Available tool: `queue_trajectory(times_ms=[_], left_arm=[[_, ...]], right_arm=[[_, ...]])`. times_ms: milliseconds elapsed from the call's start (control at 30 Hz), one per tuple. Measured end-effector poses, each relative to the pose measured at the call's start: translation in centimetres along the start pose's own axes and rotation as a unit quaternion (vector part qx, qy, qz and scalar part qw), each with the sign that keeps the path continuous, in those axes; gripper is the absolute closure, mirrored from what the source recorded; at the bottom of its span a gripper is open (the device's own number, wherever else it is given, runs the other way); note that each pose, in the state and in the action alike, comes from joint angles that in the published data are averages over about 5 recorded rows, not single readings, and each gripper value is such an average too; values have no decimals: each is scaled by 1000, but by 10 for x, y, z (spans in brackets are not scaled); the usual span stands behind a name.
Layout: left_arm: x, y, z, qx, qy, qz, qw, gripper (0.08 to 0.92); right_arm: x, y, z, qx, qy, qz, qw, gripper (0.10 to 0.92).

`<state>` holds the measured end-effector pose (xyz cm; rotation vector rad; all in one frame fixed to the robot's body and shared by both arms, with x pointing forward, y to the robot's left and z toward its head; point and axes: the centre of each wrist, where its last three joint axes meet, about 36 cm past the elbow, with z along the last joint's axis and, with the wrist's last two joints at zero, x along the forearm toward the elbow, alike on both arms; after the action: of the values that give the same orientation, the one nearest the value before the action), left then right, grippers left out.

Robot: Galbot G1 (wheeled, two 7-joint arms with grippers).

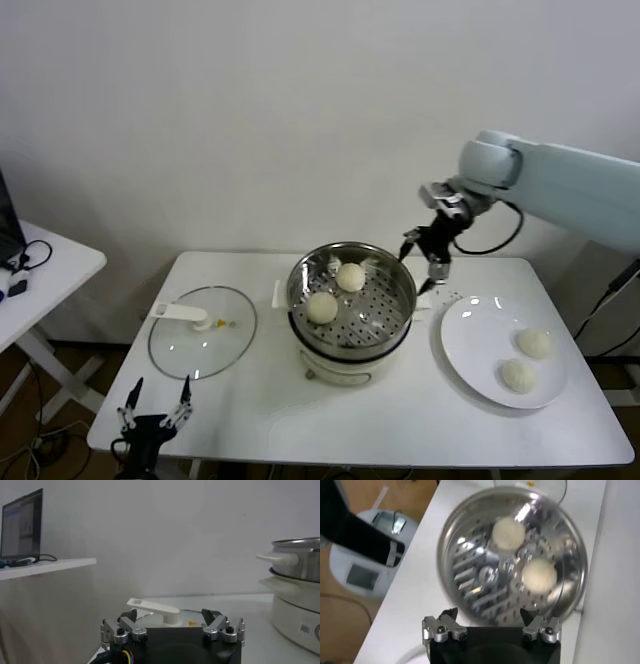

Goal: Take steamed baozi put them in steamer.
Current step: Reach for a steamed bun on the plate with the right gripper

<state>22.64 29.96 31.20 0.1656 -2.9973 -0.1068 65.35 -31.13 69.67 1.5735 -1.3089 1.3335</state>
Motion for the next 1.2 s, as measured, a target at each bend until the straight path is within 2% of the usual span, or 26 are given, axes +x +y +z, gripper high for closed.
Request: queue_trajectory(times_ms=[300, 633, 900, 1200], left_arm=[[1, 0, 0, -2, 4, -1, 1000, 177], [4, -1, 1, -3, 8, -1, 1000, 177], [4, -2, 4, -3, 13, -2, 1000, 177], [4, -1, 6, -4, 16, -3, 1000, 177]], right_arm=[[-28, 63, 90, -17, 31, 0, 999, 200], [-76, 113, 155, -33, 75, -5, 997, 200], [-110, 139, 183, -50, 104, -17, 993, 200], [-149, 152, 194, -52, 115, -32, 991, 200]])
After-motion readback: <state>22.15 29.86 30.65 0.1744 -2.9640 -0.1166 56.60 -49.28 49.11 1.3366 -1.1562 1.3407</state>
